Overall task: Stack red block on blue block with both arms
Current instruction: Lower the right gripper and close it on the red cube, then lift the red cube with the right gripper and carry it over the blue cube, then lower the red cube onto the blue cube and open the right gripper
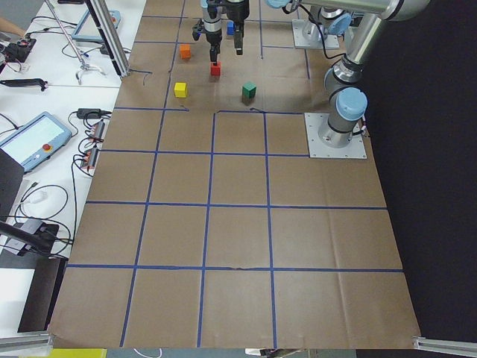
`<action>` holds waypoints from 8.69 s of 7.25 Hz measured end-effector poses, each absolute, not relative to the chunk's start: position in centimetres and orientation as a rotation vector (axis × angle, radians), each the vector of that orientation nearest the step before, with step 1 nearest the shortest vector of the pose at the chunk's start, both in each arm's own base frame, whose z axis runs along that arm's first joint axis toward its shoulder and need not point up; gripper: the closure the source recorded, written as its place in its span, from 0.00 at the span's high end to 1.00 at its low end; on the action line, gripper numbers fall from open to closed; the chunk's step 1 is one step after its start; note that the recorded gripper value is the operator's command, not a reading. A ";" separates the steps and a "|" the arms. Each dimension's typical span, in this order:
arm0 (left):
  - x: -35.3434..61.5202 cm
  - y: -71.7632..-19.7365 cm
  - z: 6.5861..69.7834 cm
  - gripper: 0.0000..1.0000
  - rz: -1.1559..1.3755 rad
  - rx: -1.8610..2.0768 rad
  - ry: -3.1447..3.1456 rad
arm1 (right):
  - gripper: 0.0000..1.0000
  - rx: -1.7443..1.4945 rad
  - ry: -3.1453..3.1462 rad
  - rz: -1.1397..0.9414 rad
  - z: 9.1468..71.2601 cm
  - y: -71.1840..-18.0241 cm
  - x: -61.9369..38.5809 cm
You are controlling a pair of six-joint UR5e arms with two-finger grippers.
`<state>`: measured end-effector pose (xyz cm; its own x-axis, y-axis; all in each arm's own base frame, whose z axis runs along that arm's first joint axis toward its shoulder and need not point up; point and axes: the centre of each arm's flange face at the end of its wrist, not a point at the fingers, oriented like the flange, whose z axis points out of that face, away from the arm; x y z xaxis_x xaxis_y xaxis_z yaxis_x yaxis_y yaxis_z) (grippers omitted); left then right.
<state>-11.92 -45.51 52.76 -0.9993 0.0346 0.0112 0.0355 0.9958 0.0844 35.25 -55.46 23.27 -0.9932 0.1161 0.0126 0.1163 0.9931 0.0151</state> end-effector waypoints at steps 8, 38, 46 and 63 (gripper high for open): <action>-12.7 -44.3 52.2 1.00 -0.099 -0.060 -3.132 | 0.64 -0.244 -3.141 0.054 19.5 -56.6 34.2; -12.8 -44.2 52.0 1.00 -0.109 -0.054 -3.129 | 0.07 -0.052 -3.118 -0.059 27.5 -51.0 1.2; -12.8 -44.2 52.0 1.00 -0.107 -0.056 -3.132 | 0.07 0.019 -3.118 -0.066 24.9 -51.5 1.2; -12.8 -44.2 52.0 1.00 -0.107 -0.059 -3.133 | 1.00 0.015 -3.114 -0.093 24.4 -50.9 1.2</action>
